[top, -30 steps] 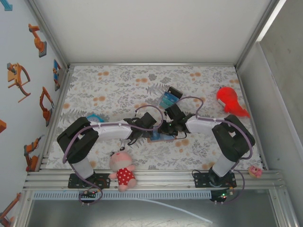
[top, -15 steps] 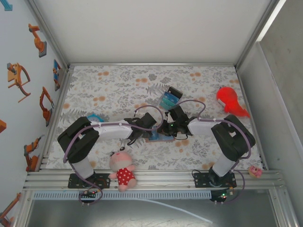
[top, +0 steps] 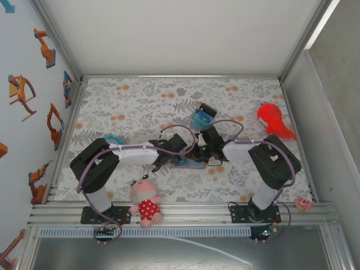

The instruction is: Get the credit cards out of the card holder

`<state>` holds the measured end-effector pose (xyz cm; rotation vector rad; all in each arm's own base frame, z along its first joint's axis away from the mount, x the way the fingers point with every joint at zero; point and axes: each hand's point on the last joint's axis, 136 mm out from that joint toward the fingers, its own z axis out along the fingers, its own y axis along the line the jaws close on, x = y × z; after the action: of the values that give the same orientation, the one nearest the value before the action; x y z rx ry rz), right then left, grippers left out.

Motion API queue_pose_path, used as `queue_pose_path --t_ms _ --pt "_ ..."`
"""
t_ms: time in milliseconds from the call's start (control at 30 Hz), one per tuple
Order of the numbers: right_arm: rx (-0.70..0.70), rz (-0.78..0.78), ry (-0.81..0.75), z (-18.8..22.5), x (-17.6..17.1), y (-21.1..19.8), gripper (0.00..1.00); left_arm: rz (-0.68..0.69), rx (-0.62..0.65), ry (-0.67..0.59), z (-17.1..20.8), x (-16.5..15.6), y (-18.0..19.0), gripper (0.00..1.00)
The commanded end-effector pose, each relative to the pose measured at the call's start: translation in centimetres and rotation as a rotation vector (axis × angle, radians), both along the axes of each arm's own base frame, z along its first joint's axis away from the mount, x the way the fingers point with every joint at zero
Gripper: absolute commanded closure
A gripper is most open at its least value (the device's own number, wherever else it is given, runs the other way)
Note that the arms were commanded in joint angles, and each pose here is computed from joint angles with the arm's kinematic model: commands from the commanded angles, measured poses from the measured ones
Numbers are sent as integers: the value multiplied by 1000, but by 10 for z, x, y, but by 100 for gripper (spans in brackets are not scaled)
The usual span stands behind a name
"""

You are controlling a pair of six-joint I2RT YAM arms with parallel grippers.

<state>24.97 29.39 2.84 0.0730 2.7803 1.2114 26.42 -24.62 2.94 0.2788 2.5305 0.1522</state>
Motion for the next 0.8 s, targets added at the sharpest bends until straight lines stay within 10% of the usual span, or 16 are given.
queue_pose_path --t_ms 0,767 --pt "63 18 -5 3 1 10 85 -30 -2 54 -10 -12 -9 3" --pt "-113 6 -25 -7 4 -26 100 -8 18 37 -2 -9 -2 3"
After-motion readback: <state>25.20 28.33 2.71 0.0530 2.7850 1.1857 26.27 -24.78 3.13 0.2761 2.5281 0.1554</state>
